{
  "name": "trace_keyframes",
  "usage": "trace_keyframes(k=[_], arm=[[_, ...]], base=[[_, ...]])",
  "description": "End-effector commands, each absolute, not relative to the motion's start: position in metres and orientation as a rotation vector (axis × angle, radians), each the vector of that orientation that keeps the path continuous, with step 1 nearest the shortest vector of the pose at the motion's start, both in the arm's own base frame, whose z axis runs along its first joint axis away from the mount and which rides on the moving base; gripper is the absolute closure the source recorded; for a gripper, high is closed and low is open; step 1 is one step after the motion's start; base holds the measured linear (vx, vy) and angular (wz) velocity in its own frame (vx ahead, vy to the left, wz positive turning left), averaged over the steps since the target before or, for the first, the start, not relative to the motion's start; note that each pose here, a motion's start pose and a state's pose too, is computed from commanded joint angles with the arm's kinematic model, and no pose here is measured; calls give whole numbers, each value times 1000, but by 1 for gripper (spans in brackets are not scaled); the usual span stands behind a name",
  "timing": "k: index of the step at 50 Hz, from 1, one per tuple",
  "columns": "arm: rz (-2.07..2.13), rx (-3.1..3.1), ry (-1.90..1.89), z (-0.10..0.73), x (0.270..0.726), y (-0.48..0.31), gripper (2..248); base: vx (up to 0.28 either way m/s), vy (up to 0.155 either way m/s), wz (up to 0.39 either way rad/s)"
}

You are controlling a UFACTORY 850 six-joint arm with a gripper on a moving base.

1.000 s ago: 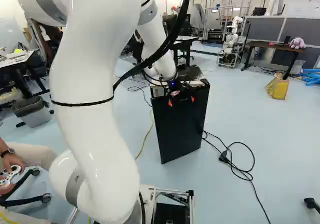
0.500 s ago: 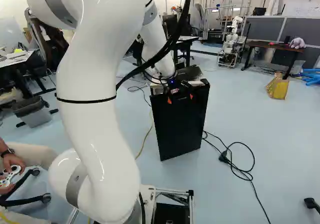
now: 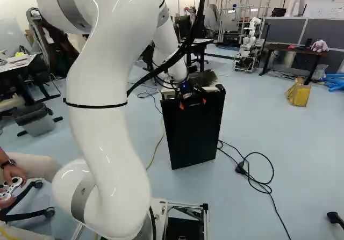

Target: Grab a drink from the fridge

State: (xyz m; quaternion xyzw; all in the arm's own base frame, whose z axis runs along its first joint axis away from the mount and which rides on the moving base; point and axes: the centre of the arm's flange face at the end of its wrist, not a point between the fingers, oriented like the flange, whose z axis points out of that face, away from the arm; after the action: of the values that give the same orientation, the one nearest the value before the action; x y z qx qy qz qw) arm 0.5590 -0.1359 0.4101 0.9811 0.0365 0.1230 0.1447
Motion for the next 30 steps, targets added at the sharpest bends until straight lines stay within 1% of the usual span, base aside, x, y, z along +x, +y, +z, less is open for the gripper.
trace_keyframes(k=[30], arm=[[379, 2822, 127, 410, 581, -130, 3]], base=[[0, 0, 0]])
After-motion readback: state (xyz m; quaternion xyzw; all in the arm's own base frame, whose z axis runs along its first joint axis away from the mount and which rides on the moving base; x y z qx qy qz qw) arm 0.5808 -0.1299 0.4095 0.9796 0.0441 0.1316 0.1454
